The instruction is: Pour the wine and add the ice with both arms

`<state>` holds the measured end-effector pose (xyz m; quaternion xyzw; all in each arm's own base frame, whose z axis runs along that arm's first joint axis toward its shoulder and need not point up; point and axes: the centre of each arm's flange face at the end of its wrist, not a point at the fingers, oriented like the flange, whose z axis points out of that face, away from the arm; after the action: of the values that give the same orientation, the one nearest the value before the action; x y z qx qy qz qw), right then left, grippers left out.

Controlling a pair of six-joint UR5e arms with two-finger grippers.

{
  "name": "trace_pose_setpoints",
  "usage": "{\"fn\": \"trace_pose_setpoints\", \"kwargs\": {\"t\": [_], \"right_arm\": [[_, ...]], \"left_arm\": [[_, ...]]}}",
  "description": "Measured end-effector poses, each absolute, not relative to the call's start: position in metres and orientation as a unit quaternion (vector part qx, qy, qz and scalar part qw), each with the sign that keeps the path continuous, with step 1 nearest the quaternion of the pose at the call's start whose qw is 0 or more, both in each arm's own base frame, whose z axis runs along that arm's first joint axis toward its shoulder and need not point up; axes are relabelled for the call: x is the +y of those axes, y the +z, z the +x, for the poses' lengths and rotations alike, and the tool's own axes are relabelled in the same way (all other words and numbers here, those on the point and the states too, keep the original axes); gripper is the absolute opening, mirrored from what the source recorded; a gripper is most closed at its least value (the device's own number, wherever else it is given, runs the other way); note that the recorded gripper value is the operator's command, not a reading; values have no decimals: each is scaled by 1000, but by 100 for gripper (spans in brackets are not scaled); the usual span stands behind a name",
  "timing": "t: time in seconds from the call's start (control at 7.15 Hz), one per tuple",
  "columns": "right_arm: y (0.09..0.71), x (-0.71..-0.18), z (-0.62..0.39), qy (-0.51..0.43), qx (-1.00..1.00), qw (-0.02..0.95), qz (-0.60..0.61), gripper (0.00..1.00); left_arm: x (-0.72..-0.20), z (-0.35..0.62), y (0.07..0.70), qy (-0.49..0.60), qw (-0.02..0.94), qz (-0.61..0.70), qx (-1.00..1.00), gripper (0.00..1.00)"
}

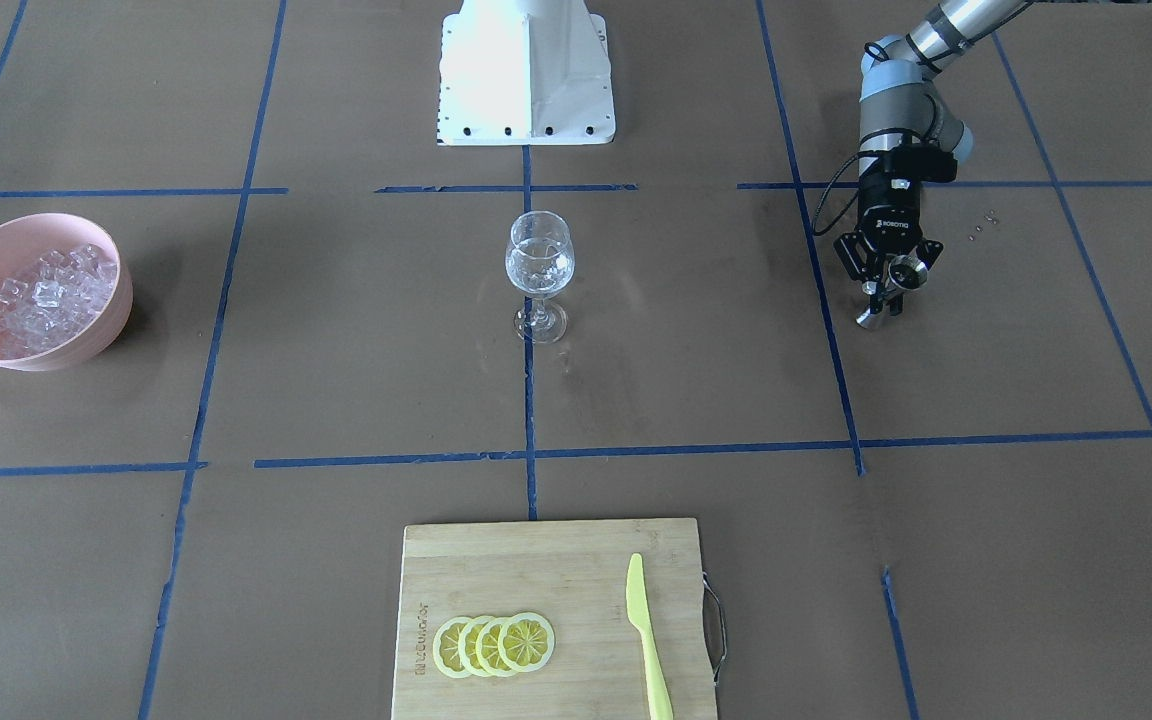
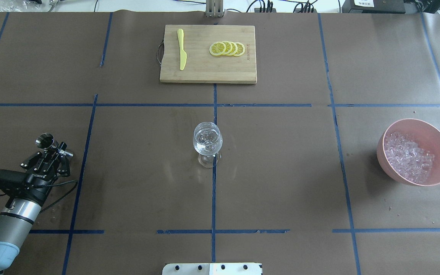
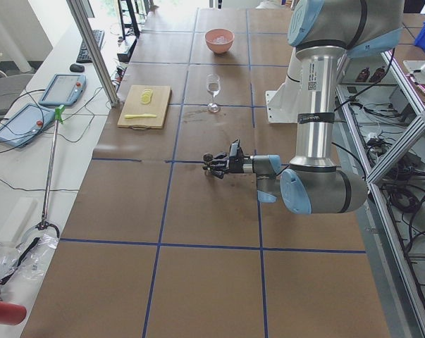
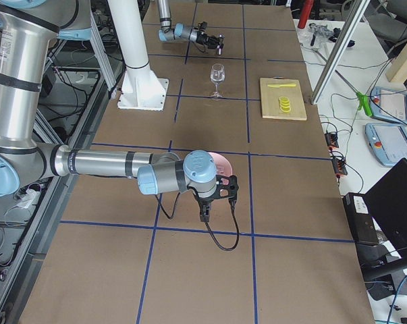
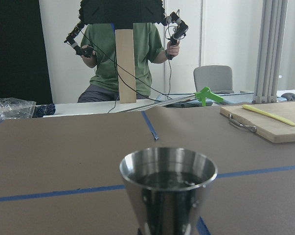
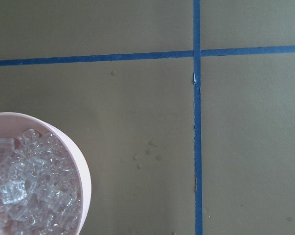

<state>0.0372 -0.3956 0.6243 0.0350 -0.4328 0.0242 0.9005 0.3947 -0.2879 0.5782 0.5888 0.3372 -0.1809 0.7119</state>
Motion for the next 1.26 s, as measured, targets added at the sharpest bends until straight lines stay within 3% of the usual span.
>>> {"fn": "trace_pose_setpoints", "kwargs": {"t": [0.42,1.26], "right_arm": [[622,-396,37,23,-433,900,37,100],[620,-397,37,22,-434,900,39,100]], "left_arm": [[-289,393,553,-187,702,592,349,0],[-292,406,404,-171,654,634,375,0]]}}
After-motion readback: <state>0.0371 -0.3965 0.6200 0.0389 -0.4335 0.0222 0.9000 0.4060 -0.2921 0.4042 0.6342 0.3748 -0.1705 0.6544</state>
